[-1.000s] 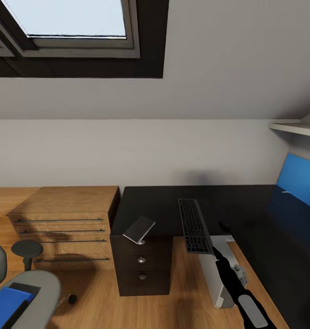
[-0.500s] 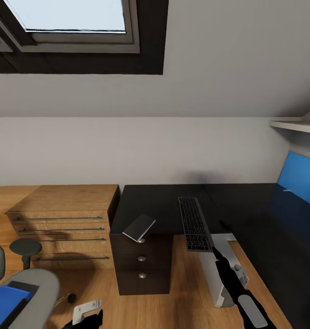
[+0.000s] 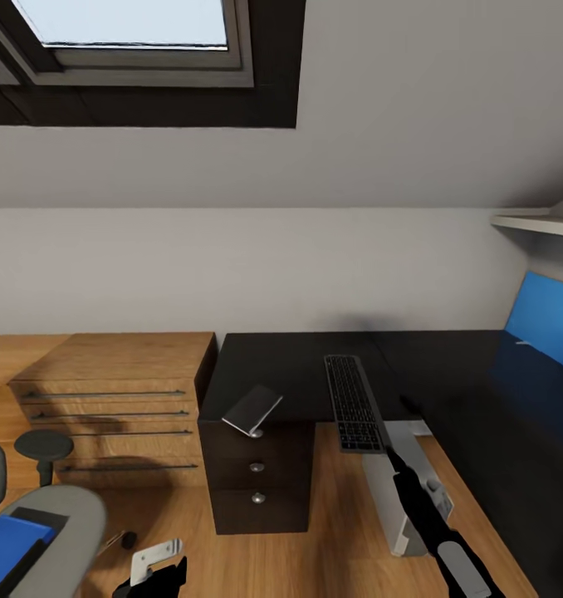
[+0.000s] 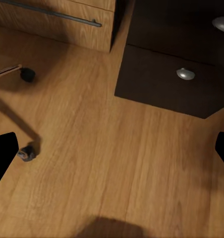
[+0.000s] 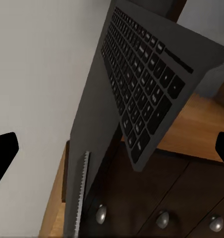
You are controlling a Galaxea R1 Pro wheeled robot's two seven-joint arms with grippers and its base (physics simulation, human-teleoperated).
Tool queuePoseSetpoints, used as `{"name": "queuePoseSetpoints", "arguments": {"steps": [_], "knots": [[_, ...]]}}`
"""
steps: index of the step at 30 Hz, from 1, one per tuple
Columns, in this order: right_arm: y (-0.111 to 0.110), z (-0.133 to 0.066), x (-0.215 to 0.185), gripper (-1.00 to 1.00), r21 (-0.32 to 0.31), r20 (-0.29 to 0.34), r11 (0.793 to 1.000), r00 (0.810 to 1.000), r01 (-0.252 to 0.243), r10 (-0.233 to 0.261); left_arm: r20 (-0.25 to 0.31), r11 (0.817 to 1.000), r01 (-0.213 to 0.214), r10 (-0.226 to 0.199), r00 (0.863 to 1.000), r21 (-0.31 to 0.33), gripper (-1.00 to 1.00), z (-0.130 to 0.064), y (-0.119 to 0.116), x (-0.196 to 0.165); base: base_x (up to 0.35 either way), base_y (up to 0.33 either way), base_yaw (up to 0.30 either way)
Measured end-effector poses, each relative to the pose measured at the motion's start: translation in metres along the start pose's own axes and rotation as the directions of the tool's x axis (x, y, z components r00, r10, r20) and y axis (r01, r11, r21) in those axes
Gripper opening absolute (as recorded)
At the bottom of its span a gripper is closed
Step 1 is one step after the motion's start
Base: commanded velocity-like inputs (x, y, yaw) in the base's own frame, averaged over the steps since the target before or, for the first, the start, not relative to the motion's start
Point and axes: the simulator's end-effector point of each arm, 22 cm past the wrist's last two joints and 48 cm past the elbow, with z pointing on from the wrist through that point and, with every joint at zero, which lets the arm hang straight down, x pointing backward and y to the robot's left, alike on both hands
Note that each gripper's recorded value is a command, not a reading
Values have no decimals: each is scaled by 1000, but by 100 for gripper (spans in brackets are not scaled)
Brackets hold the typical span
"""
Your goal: In the bedroom, organize the workspace by keeping the computer under the desk, ensuring the monitor is on the desk, placing the keyboard on the desk next to the monitor, placing the mouse on the desk next to the keyboard, moving the folder from the swivel chair onto the desk next to the mouse, stacking the notebook on top of the folder with the pen on top of the notebook, and positioning the swivel chair next to the desk.
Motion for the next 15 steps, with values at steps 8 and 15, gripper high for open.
{"name": "queuePoseSetpoints", "arguments": {"steps": [8,15], "knots": [[-11,-1,8,100,-27,-11,1000,1000,-3,3,-9,1000,4,-4,1000,-1,100,10,2,12,0,0,0],[-22,0,6,100,-32,-8,999,1000,4,-4,-45,1000,2,-2,999,-1,100,20,3,38,0,0,0]]}}
